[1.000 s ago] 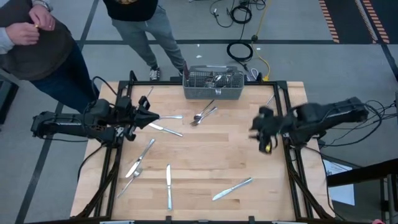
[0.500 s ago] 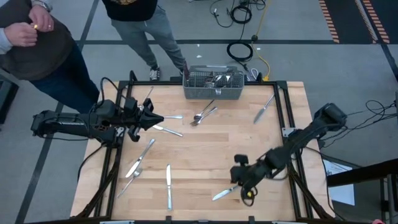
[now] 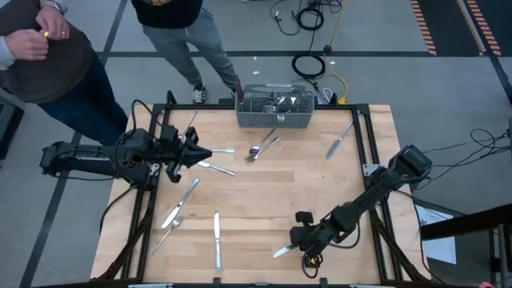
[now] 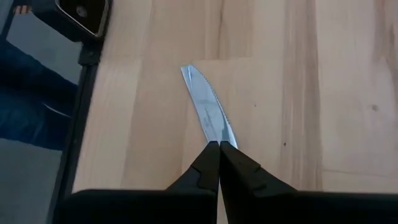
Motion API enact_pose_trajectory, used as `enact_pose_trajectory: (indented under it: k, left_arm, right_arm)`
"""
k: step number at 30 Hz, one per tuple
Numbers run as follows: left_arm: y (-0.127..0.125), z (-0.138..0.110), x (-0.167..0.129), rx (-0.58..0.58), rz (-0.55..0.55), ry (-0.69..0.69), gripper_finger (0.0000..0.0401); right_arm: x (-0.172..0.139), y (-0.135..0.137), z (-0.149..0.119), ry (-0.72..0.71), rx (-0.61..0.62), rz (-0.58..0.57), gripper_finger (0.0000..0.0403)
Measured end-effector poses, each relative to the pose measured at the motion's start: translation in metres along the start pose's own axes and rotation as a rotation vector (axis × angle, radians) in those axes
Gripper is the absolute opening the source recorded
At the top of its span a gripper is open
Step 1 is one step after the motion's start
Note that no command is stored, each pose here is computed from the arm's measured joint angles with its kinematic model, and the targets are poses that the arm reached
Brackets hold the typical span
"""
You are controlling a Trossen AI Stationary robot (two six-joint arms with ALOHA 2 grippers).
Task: Sort silverware
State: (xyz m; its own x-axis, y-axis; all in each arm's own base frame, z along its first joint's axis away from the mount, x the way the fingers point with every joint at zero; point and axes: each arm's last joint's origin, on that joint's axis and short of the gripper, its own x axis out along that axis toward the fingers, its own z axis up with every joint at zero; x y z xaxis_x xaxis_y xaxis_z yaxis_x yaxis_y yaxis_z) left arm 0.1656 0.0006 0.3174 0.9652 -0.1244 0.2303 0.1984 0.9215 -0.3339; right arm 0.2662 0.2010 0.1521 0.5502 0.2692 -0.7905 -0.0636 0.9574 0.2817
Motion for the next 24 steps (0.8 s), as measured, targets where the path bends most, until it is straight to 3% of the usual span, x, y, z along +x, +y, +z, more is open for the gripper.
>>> enact_pose_trajectory:
  k: [24]
  left_arm:
    - [0.001, -0.002, 0.000, 0.000, 0.008, 0.024, 0.0022]
  right_arm:
    - [0.023, 0.003, -0.015, 0.036, -0.021, -0.017, 0.0000]
